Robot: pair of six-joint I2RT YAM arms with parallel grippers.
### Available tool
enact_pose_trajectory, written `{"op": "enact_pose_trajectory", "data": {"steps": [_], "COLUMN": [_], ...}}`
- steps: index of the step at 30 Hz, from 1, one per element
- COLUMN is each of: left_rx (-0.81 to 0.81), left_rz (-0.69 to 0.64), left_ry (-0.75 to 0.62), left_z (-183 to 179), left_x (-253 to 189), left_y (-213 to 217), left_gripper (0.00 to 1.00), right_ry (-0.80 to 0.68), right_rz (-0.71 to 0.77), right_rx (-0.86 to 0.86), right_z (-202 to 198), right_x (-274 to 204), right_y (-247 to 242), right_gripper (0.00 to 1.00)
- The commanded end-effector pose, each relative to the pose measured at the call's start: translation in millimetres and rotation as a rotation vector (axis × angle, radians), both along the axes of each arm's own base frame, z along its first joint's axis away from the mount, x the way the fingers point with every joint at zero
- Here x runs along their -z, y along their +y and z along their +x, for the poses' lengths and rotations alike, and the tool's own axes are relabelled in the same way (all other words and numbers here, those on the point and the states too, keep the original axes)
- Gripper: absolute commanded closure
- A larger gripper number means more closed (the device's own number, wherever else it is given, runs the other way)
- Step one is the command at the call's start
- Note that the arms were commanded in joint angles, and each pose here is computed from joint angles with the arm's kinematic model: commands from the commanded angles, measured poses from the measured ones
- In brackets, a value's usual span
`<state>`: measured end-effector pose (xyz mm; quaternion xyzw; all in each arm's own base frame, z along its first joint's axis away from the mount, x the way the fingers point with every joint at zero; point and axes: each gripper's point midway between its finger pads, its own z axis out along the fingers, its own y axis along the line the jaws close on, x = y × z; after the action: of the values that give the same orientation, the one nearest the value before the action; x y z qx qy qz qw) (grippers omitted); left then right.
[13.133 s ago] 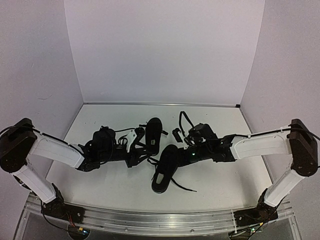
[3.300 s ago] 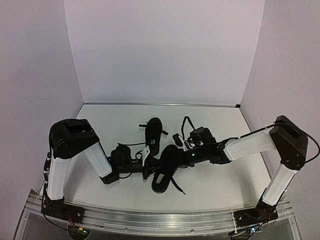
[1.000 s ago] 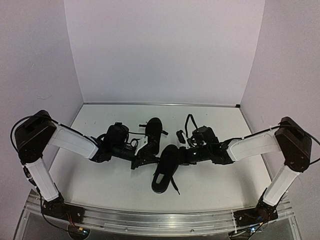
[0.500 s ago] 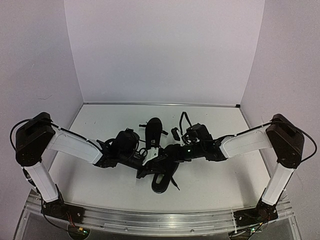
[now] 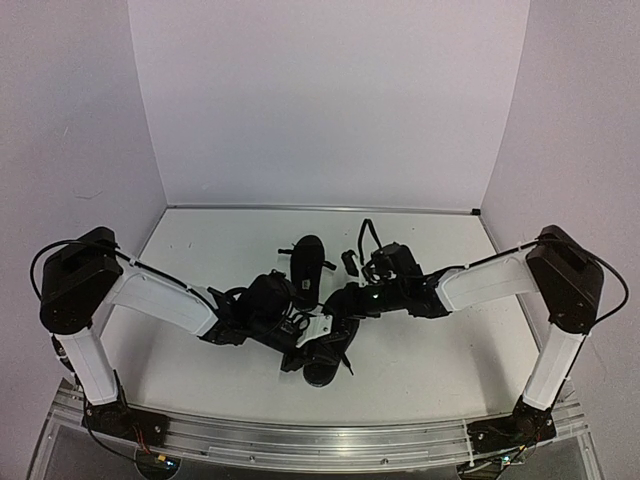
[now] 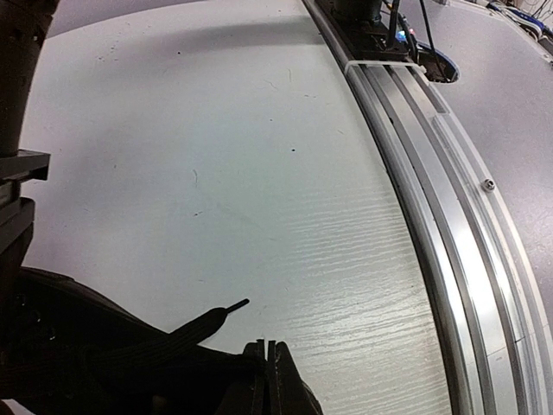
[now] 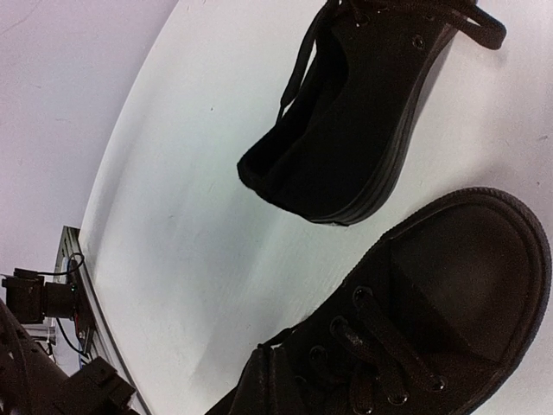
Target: Tie the shoes
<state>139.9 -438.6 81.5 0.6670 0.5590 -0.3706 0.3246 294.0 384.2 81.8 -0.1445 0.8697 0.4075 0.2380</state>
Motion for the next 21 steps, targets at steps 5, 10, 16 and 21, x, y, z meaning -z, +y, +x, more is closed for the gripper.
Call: {"op": "enact_pose_trajectory", "data": {"steps": [5,10,16,21], "left_rx": [0.009,-0.031,-0.106,-0.215], "left_rz": [-0.014,-0.044,-0.081,-0.078], "left_ry": [-0.02,-0.011,-0.063,-0.072], "left_z": [-1,2,7,16], "left_x": [0,-11,-60,-85], "left_y": [-20,-19,1,34], "left_gripper": [0.97,0.69,0.49,0.39], "right_ry": [-0.044,-0.027,-0.039,-0.062], "right_rz": [0.045,0.071,0.104,0.118], "right_rx": [-0.025,-0.074,-0.09,-0.079], "right_z": [13,4,-4,-4], "right_x": [-12,-16,-35,-58], "right_y": [15,19,16,9], "right_gripper": [1.0,1.0,0.79,0.57]}}
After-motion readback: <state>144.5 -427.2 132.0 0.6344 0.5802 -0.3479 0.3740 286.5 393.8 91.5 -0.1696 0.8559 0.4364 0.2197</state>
